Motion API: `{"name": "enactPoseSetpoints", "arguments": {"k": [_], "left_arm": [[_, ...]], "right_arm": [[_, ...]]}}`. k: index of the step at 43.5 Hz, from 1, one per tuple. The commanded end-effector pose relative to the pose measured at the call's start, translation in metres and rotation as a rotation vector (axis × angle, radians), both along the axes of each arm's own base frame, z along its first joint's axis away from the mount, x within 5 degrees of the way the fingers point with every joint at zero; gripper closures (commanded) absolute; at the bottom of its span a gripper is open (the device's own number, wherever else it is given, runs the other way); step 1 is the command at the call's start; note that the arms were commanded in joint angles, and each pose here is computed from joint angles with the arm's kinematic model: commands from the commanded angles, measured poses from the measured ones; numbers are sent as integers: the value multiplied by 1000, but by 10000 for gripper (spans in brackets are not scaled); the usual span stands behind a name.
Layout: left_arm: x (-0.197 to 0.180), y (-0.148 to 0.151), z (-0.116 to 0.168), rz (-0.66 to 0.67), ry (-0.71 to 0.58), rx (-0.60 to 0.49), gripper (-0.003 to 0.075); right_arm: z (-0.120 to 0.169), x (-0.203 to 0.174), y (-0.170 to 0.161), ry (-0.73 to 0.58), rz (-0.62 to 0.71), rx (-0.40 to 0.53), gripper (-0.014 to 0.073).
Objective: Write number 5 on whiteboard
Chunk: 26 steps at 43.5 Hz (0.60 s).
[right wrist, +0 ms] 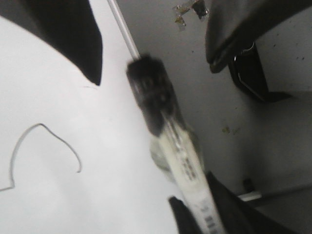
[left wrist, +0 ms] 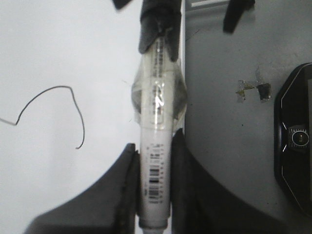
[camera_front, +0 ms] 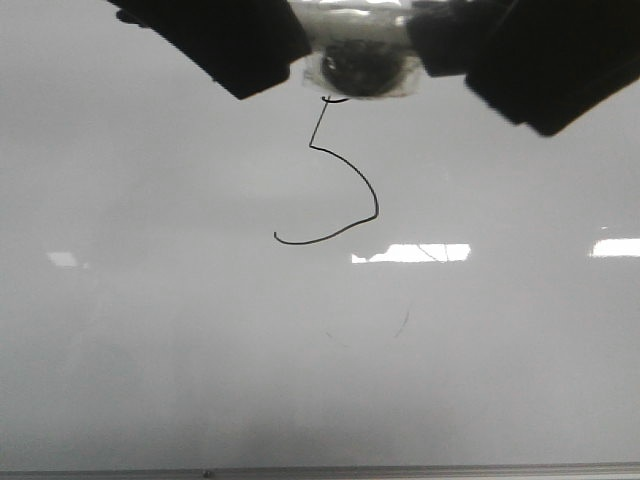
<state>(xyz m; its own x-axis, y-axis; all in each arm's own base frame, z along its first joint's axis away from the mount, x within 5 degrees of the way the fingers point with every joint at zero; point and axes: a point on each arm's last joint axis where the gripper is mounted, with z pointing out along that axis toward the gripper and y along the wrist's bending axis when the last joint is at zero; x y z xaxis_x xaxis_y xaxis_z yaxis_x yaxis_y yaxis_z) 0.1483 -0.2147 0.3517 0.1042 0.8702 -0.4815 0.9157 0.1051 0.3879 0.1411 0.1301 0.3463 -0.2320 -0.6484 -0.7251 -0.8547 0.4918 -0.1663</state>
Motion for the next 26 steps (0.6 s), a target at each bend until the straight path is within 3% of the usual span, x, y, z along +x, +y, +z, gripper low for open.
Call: {"name": "enactPoseSetpoints", "arguments": {"k": [1, 6, 11, 16, 26], "left_arm": [[6, 15, 20, 77, -35, -144, 682], [14, 36, 21, 178, -23, -247, 682], [16, 64, 20, 302, -10, -369, 682], [13, 95, 13, 444, 5, -481, 682], [-8, 149, -11, 713, -48, -685, 709]], "right_arm": [[19, -1, -19, -91, -123, 126, 113], [17, -6, -46, -132, -313, 237, 113], [7, -17, -71, -140, -528, 412, 114], [-12, -30, -90, -151, -693, 536, 168], [-46, -59, -107, -263, -777, 606, 370]]}}
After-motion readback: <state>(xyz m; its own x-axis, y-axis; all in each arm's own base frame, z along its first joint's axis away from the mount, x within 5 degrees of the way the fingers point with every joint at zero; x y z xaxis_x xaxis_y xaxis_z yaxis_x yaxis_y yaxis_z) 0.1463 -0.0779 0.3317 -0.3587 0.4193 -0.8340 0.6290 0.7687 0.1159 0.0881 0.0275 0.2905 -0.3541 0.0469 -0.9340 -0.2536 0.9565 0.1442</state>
